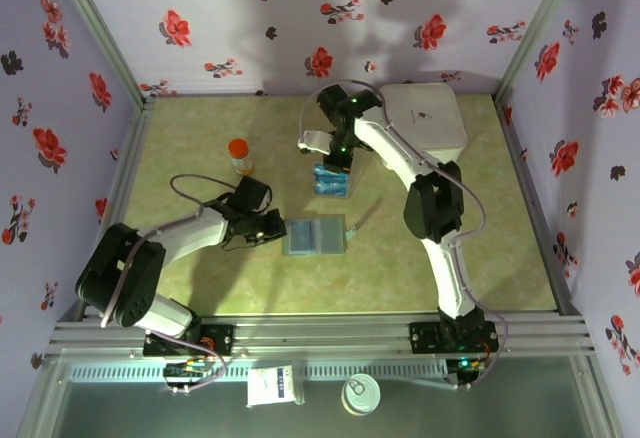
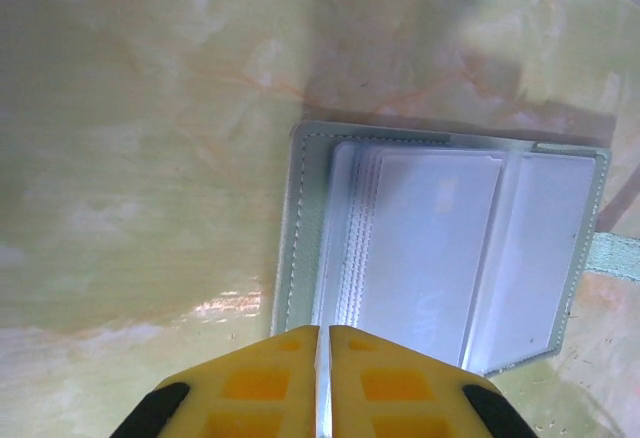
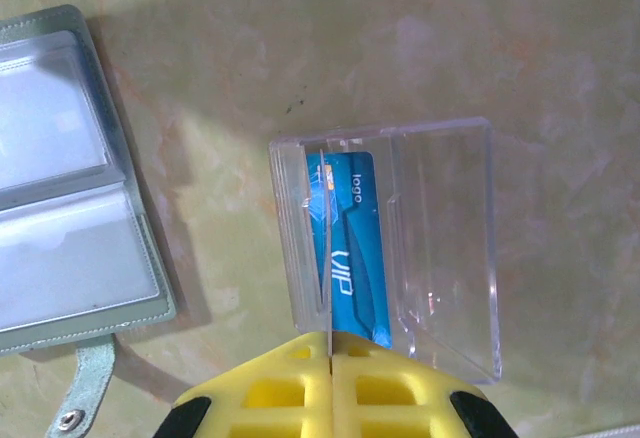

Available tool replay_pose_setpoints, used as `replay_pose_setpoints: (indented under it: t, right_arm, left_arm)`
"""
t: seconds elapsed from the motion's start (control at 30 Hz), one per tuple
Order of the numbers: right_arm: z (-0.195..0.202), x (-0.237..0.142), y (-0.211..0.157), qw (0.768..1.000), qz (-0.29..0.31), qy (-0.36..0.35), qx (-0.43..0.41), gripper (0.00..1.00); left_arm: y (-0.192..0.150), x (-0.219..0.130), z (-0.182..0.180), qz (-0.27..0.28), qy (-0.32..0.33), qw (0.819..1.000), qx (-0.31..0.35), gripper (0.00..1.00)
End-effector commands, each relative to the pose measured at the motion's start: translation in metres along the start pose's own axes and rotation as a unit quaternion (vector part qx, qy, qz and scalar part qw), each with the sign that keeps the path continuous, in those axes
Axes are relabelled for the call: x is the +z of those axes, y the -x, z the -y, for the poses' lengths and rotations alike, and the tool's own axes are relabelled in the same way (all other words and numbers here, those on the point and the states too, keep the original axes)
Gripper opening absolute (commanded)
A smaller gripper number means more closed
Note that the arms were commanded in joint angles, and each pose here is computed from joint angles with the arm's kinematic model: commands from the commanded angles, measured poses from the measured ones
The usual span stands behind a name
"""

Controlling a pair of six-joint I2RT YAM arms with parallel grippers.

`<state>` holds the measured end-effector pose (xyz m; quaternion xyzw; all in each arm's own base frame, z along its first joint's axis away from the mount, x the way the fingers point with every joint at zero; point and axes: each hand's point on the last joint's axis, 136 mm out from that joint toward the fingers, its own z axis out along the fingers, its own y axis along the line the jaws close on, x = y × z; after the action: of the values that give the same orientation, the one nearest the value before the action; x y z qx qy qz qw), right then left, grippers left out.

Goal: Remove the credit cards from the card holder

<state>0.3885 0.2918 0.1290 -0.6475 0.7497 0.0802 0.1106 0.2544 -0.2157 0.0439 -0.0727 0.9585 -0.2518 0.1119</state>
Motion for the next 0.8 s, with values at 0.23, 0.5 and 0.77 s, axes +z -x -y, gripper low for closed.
replay_pose_setpoints:
  t: [0.23, 0.5, 0.77]
  right_arm:
    - [0.004, 0.017, -0.024, 0.998, -0.035, 0.041, -0.025, 0.0]
    - [0.009, 0.024, -0.025, 0.998, -0.034, 0.042, -0.034, 0.0]
    - [0.013, 0.003, -0.014, 0.998, -0.016, 0.026, -0.046, 0.0]
  left_arm:
    - [0.001, -0.015, -0.015, 0.017, 0.018, 1.0, -0.019, 0.1]
    - [0.001, -0.006, -0.016, 0.004, 0.023, 0.999, -0.024, 0.1]
    - [0.001, -0.007, -0.015, 0.005, 0.022, 0.999, -0.023, 0.1]
